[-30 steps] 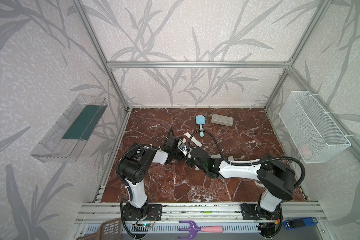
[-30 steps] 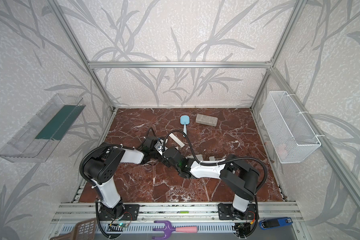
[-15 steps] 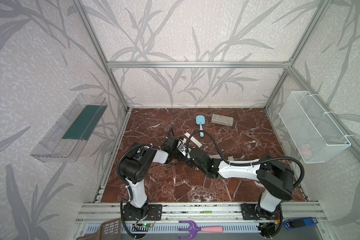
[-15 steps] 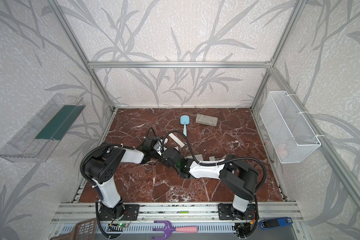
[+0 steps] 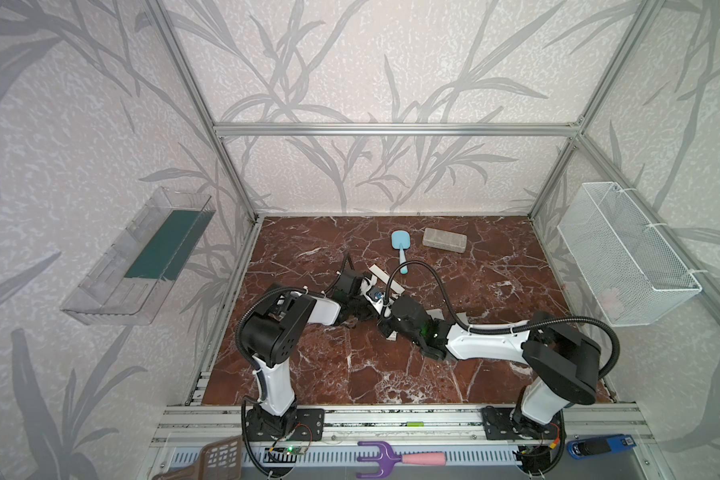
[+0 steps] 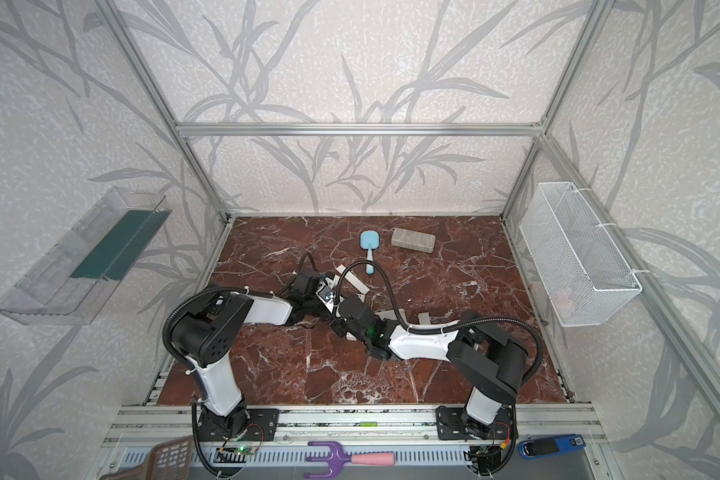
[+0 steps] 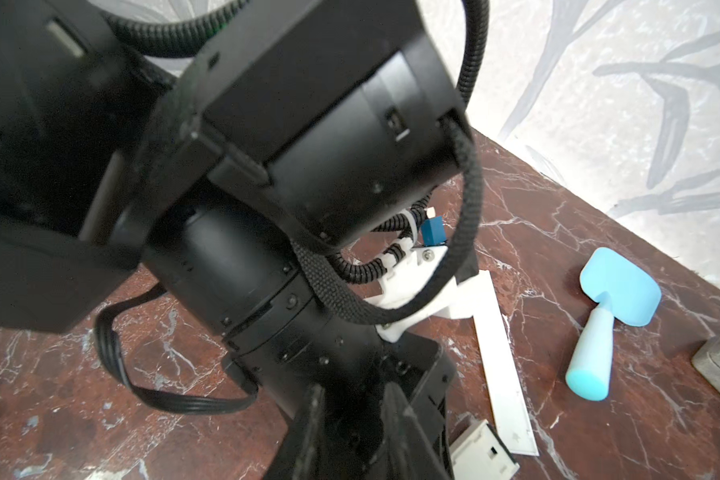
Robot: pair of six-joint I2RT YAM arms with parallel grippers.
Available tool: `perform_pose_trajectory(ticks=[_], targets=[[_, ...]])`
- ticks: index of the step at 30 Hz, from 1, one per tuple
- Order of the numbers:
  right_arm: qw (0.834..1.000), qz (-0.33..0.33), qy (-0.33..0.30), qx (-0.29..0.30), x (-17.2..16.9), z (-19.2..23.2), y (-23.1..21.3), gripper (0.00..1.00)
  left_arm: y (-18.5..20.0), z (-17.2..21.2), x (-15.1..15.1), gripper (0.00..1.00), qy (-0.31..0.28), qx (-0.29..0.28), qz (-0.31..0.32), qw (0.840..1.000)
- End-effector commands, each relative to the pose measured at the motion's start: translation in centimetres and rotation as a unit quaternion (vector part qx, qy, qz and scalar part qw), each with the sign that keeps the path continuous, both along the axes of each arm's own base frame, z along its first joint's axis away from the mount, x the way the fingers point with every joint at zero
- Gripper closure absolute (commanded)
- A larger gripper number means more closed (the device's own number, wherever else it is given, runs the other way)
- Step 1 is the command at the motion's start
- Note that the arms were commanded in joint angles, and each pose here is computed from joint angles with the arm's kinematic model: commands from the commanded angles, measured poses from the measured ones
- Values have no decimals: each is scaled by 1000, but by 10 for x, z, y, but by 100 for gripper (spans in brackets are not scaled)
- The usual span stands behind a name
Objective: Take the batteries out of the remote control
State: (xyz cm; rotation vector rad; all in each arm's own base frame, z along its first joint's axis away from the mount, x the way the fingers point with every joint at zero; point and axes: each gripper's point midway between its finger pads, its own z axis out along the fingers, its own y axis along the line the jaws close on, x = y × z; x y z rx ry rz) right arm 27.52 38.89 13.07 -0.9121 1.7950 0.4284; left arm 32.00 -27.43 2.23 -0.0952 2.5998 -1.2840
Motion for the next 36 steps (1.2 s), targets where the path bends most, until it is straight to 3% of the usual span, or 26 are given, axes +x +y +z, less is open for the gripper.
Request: perform_pose_trajectory(ticks=[1, 10, 15, 29, 36], targets=[[997, 23, 67, -27, -23, -34, -5, 100, 38, -76, -49, 77, 117, 124, 17, 985], [990, 45, 28, -127, -32, -45, 12, 100, 39, -81, -51, 77, 123, 125, 14, 984], [987, 60, 24, -148, -38, -51, 20, 100, 38, -82, -51, 77, 125, 124, 12, 984], [992, 28, -3, -122, -30, -21, 14, 100, 38, -85, -53, 77, 127, 125, 9, 984], [997, 28, -12, -66, -32, 16, 19, 100, 39, -86, -53, 78, 127, 128, 7, 984]])
